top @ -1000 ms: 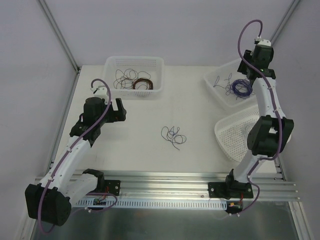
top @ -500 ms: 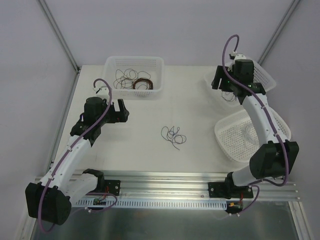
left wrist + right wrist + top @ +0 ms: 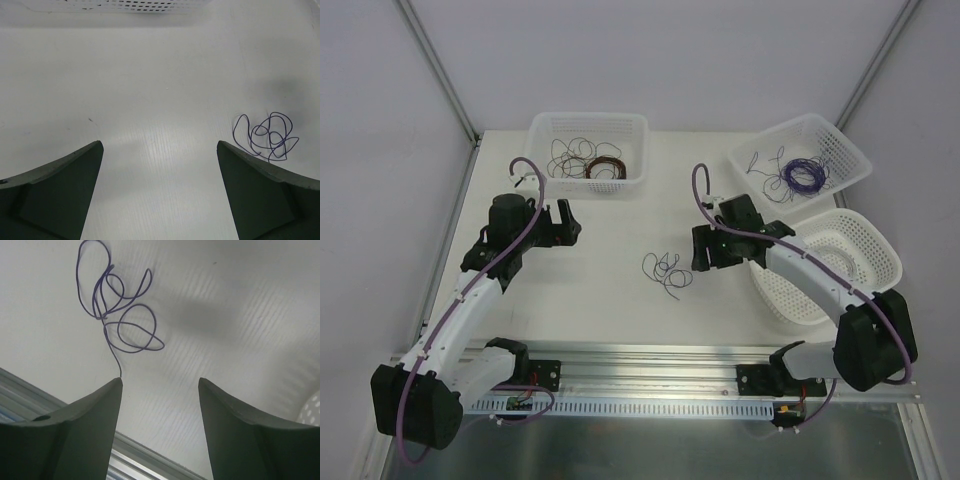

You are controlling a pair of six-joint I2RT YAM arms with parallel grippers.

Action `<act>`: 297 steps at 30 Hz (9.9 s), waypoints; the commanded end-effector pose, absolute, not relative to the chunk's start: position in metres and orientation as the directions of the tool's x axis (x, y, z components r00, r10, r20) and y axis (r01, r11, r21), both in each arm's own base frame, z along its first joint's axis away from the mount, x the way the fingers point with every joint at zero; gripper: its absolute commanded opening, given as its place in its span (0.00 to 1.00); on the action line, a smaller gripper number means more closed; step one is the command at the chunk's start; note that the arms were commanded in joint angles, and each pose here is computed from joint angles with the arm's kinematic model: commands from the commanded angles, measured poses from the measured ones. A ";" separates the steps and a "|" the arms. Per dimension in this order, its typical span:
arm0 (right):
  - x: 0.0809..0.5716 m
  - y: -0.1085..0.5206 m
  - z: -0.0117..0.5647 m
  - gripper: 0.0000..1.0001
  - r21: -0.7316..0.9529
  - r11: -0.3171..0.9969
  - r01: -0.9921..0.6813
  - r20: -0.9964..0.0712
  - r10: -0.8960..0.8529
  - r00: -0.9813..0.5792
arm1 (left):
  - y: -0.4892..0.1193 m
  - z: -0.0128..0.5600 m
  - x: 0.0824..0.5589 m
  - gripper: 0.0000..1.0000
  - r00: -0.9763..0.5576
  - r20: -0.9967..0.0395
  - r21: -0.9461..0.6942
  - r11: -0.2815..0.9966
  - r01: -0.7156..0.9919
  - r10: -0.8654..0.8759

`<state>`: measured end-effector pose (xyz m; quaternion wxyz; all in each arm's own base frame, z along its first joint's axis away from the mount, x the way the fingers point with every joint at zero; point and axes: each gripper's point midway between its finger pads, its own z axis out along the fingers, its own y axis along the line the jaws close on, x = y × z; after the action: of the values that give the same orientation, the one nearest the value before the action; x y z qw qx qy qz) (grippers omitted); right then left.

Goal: Untangle the cables

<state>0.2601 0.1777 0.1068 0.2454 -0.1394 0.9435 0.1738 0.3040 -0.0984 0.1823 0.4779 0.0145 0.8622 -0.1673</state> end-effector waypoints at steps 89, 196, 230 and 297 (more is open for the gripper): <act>0.250 0.246 0.447 0.01 0.157 0.628 -0.762 -0.968 -0.055 -0.244 | -0.244 0.251 0.255 0.98 -0.419 -0.906 -0.379 0.564 0.734 -0.063; 0.225 0.309 0.256 0.80 0.367 0.361 -0.857 -0.799 -0.350 -0.489 | -0.293 0.259 0.224 0.03 -0.430 -0.903 -0.403 0.375 0.835 -0.012; 0.346 0.109 0.481 0.01 -0.176 0.951 -0.254 -0.974 -0.206 -0.098 | -0.151 0.236 0.232 0.99 -0.342 -0.936 -0.222 0.890 0.397 -0.081; 0.206 -0.039 0.414 0.97 0.135 0.955 0.265 -0.971 0.181 -0.156 | -0.008 0.258 0.176 0.99 0.053 -0.944 -0.327 0.945 -0.010 -0.326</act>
<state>0.2354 -0.0381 0.4299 0.6429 0.1366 0.7532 -0.0269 0.1847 -0.0238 0.2510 0.6986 -0.0788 0.7036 -0.1034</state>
